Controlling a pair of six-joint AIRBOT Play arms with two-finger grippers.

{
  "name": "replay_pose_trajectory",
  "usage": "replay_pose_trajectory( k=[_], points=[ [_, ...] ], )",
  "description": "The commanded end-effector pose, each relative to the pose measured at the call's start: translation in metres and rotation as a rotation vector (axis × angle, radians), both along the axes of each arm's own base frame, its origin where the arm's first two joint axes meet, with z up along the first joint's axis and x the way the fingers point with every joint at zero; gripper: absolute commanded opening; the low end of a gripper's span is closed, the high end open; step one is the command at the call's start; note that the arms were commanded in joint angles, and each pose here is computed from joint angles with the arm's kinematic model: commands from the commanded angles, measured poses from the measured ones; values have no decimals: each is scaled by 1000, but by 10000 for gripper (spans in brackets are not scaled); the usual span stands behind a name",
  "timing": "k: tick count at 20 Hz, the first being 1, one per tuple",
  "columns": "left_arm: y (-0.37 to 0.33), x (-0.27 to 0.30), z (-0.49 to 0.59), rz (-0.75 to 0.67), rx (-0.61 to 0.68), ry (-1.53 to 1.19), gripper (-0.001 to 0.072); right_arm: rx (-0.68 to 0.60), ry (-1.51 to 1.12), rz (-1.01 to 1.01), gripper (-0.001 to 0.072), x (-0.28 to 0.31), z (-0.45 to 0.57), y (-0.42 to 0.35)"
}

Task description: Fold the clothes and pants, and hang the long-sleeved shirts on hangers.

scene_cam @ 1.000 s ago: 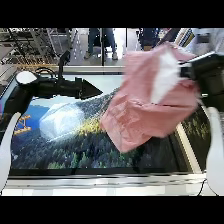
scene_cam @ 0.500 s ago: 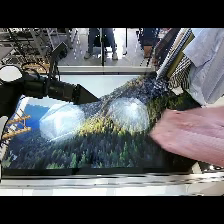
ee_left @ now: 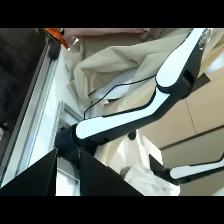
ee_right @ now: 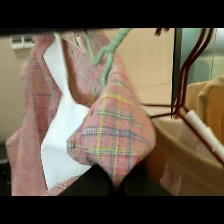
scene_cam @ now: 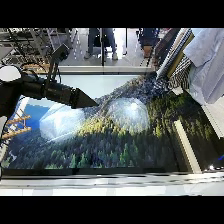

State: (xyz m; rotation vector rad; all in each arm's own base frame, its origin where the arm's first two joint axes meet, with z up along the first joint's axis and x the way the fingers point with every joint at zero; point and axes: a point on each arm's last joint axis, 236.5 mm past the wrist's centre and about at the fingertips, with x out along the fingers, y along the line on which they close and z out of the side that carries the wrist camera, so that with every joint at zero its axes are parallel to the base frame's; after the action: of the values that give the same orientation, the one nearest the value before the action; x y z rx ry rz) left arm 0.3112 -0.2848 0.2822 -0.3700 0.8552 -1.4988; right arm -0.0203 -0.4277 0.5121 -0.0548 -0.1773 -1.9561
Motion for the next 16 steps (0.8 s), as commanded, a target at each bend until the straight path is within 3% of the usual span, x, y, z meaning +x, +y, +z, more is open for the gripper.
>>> replay_pose_trajectory(
  k=[1, 5, 8, 11, 14, 16],
  points=[
    [0, -1, 0, 5, 4, 29, 126, -55, -35, -50, 20, -42, -5, -29],
    [-1, 0, 1, 23, 8, 70, 125, 27, -88, -20, 21, -41, -46, -61],
    [-1, 0, 1, 23, 8, 70, 126, -17, -83, 46, 49, -25, -34, -61],
    [-1, 0, 1, 21, 8, 70, 126, -157, -107, 174, 720, -1, 11, -38],
    [-2, 3, -3, 20, 10, 80, 126, -245, -299, 354, 704, 25, 43, 4],
    [-4, 5, -8, 14, 14, 94, 126, -347, -486, 584, 703, 60, 78, 45]
  ],
)
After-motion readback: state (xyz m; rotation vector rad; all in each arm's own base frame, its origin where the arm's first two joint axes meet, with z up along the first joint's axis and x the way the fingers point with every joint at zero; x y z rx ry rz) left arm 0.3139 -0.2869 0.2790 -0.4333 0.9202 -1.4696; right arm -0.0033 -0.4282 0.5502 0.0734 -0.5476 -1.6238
